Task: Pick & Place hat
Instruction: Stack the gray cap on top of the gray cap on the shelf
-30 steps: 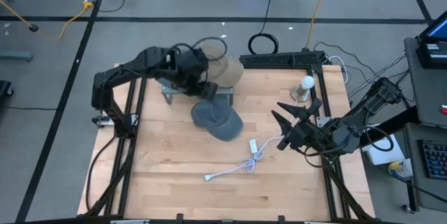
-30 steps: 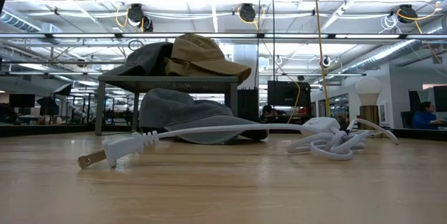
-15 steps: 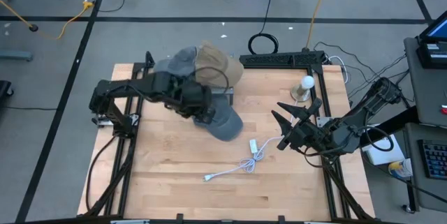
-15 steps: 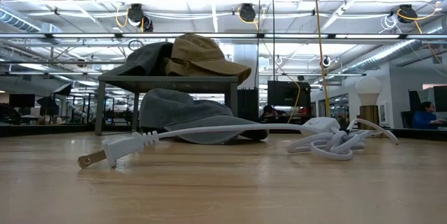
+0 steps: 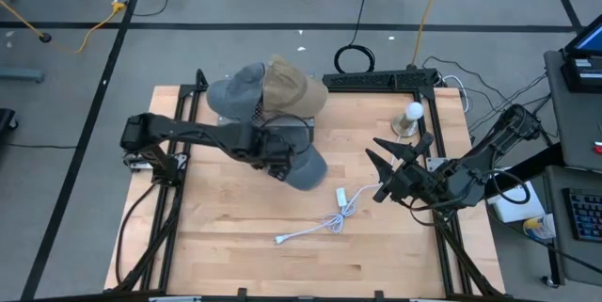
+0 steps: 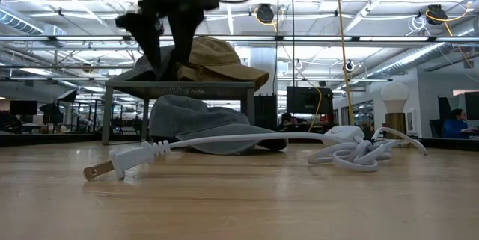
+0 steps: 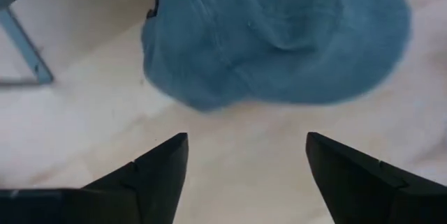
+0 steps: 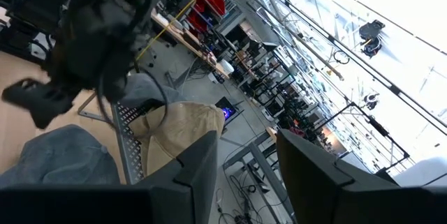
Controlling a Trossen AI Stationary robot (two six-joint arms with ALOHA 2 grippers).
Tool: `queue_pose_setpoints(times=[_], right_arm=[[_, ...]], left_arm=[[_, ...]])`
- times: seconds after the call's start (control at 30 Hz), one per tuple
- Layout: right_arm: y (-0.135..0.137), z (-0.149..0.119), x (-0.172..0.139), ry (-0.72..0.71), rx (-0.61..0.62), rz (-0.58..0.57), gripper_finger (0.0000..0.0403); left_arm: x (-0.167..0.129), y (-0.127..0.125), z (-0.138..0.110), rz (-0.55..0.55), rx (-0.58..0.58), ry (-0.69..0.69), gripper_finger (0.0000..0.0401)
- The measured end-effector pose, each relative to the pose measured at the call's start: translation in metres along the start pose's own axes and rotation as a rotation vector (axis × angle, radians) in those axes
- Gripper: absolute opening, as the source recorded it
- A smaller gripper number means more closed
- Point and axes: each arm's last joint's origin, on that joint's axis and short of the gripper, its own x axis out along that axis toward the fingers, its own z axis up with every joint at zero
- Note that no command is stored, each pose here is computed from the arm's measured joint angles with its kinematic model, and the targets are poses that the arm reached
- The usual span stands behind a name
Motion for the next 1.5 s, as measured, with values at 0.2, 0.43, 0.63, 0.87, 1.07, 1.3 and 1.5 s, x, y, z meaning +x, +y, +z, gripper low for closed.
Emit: queue_pose_setpoints(times=[0.2, 0.43, 0.63, 0.87, 1.07, 1.3, 1.5], right_arm=[[0.0, 0.0, 0.0, 0.0, 0.0, 0.0, 0.0139], [0.0, 0.001, 0.0, -0.021, -0.007, 0.017, 0.0139], [0.001, 0.002, 0.0, -0.059, -0.032, 0.048, 0.0139], [0.002, 0.002, 0.0, -0.061, -0.034, 0.05, 0.0139], [0.002, 0.002, 0.0, -0.062, -0.057, 0.049, 0.0139], [0.002, 0.002, 0.0, -0.061, -0.079, 0.047, 0.0139], [0.001, 0.002, 0.0, -0.059, 0.037, 0.051, 0.0144]], left_arm=[[0.031, 0.014, 0.0, 0.113, 0.06, -0.043, 0.0325], [0.051, 0.023, 0.012, 0.119, 0.131, -0.089, 0.035], [0.07, 0.027, 0.019, 0.064, 0.214, -0.112, 0.0358], [0.082, 0.031, 0.024, -0.031, 0.201, -0.06, 0.0343], [0.08, 0.02, 0.025, -0.175, 0.255, -0.062, 0.0279], [0.079, 0.015, 0.018, -0.206, 0.285, -0.032, 0.0115], [0.078, 0.014, 0.017, -0.229, 0.277, -0.009, 0.0012]])
